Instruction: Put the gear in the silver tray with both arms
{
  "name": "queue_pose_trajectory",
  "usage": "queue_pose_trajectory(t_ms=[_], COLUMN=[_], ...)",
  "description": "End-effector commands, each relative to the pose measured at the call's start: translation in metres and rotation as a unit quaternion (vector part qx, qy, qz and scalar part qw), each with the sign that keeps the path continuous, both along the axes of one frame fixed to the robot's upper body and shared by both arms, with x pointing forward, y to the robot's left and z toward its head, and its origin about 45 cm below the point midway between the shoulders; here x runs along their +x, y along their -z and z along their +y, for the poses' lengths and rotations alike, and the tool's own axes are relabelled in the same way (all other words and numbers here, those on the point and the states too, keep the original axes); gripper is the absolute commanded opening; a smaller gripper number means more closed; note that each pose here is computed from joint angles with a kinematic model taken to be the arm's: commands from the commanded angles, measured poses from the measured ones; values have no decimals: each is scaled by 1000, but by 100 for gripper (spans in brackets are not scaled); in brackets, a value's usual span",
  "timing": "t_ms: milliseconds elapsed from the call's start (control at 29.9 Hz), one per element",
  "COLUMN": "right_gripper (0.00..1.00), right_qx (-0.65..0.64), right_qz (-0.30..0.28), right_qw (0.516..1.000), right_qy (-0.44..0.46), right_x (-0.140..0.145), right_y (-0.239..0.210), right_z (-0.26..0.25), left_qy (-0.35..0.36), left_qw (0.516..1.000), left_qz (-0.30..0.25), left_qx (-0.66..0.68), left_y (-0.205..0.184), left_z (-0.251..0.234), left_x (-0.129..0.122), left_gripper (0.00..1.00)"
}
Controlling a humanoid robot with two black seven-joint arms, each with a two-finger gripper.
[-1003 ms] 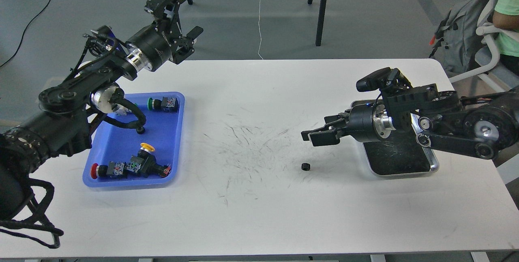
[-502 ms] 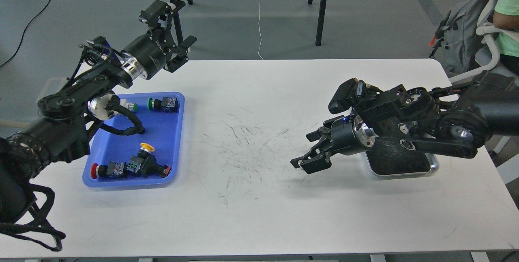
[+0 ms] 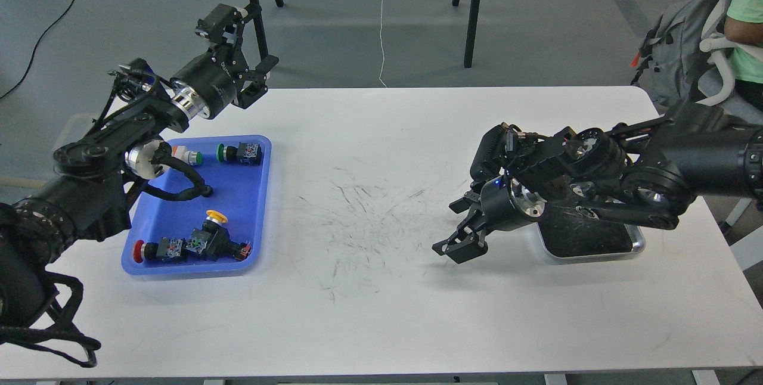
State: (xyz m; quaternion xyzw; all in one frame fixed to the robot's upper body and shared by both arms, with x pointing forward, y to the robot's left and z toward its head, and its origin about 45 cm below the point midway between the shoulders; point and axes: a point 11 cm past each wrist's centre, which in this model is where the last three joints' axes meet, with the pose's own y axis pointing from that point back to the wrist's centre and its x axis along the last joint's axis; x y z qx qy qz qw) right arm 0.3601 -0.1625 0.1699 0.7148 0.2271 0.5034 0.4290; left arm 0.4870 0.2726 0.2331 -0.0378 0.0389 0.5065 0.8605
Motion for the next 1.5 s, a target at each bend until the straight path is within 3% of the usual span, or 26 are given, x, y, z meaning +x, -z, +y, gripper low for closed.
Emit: queue_pose_trajectory(t_ms=[0, 635, 702, 870, 1104, 1471], right_gripper=[90, 74, 66, 60, 42, 39], right_qx=[-23, -65, -67, -69, -69, -71], right_qz=[-7, -10, -11, -11, -9, -12], right_qw=[1000, 997, 997, 997, 997, 997], right_qy=[-17, -44, -44, -39, -38, -33], right_x=[1, -1, -1, 0, -1, 2], right_y=[8, 23, 22, 26, 29, 32], right_z=[-1, -8, -9, -13, -13, -14], left_qy=[0, 0, 0, 2, 2, 0], left_qw=[1000, 1000, 1000, 1000, 1000, 1000], left_qz=[0, 3, 3, 3, 3, 3], left_qx=[0, -2, -2, -3, -3, -2], left_y=[0, 3, 3, 4, 3, 3], left_z=[0, -3, -3, -4, -4, -3], left_x=[0, -1, -1, -1, 0, -1], left_gripper=[100, 100, 100, 100, 100, 100])
